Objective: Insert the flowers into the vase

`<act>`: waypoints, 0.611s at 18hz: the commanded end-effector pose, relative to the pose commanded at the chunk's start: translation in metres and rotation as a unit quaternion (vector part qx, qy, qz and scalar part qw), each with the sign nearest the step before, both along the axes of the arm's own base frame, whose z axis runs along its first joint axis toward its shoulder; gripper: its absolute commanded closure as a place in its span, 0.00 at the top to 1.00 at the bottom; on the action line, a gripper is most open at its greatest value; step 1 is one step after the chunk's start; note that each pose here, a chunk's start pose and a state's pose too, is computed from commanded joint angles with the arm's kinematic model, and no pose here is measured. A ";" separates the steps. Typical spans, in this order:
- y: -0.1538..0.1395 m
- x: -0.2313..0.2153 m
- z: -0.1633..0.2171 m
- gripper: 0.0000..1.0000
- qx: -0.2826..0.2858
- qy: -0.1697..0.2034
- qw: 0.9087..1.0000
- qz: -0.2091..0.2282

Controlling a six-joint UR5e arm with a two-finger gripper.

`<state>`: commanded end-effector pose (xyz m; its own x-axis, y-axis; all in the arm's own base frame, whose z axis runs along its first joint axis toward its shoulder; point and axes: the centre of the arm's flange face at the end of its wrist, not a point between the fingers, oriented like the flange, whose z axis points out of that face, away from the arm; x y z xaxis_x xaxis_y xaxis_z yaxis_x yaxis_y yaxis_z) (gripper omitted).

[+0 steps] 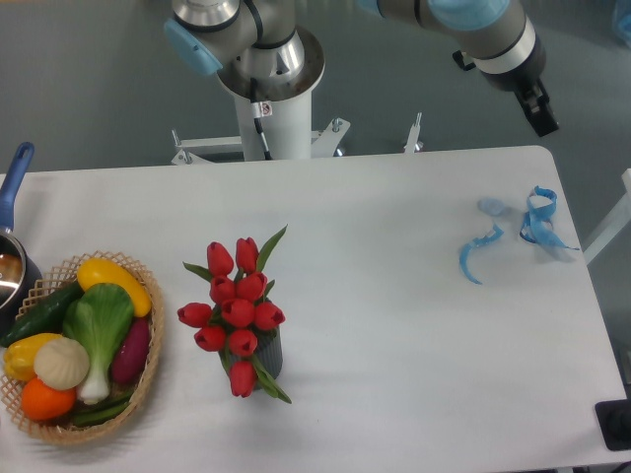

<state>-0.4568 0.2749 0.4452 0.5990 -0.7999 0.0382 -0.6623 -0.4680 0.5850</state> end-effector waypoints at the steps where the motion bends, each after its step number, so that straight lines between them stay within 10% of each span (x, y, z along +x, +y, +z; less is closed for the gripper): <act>1: 0.007 0.000 -0.003 1.00 0.006 0.002 1.000 0.004; 11: 0.033 0.008 -0.006 1.00 0.116 -0.008 0.993 0.025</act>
<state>-0.4491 0.3081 0.4388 0.6392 -0.7574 -0.1331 -0.6436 -0.6216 0.4466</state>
